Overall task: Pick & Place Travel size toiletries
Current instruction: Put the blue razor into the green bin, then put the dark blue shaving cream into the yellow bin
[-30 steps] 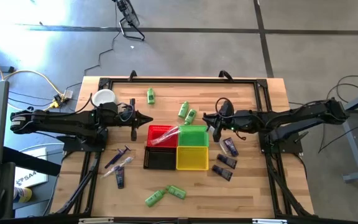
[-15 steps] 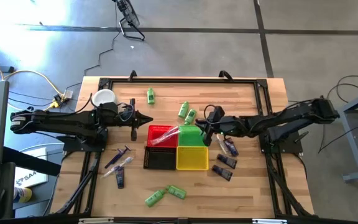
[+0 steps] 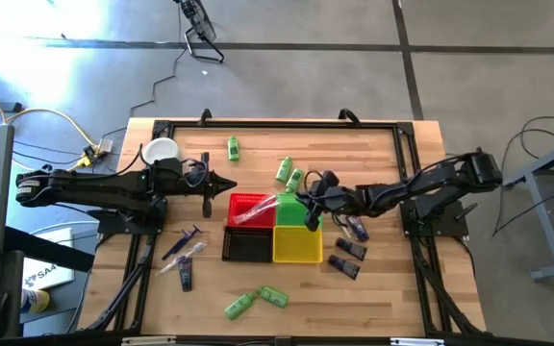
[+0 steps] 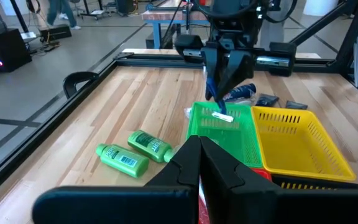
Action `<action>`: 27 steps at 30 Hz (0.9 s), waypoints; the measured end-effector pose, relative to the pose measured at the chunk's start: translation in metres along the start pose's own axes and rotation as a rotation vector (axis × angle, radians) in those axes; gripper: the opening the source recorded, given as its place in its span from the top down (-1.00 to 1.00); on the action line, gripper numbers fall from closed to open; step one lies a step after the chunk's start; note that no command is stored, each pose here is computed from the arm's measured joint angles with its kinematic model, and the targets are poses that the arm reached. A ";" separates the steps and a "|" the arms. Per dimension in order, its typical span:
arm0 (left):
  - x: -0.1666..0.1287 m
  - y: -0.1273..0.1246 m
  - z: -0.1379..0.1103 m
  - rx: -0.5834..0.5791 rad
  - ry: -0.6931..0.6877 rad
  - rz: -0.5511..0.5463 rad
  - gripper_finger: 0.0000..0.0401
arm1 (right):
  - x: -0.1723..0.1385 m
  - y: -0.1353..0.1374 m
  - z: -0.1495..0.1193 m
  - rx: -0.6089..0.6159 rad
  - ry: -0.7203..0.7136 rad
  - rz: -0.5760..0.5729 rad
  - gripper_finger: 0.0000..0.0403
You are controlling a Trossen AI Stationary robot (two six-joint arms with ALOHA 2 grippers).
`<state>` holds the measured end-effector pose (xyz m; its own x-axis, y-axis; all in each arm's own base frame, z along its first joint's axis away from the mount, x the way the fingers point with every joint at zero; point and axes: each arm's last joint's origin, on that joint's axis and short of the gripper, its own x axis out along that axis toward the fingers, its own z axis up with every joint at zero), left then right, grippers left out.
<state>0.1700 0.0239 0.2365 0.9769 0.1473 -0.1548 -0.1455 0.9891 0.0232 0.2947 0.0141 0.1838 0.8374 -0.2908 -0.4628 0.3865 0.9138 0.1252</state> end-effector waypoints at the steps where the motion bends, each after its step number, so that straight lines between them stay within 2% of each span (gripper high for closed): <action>1: 0.000 0.000 0.000 0.000 -0.001 0.000 1.00 | 0.001 -0.001 0.000 0.001 0.006 0.008 0.84; 6: 0.000 0.000 0.000 0.000 0.000 0.000 1.00 | 0.002 -0.005 0.001 0.010 0.009 0.010 0.79; 15: 0.000 0.000 0.000 0.000 0.001 0.000 1.00 | 0.002 -0.005 0.001 0.009 0.009 0.010 0.31; 19: 0.000 0.000 0.000 0.000 0.000 0.000 1.00 | -0.003 -0.004 0.007 0.009 -0.011 0.035 0.24; 22: 0.000 0.000 0.000 0.000 0.000 0.000 1.00 | -0.012 -0.004 0.017 -0.013 -0.033 0.125 0.31; 27: 0.000 0.000 0.000 0.000 0.000 0.000 1.00 | -0.034 -0.006 0.035 -0.061 -0.047 0.407 0.54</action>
<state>0.1699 0.0238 0.2366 0.9769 0.1472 -0.1550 -0.1454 0.9891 0.0228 0.2771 0.0082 0.2300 0.9345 0.0867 -0.3451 -0.0026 0.9715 0.2372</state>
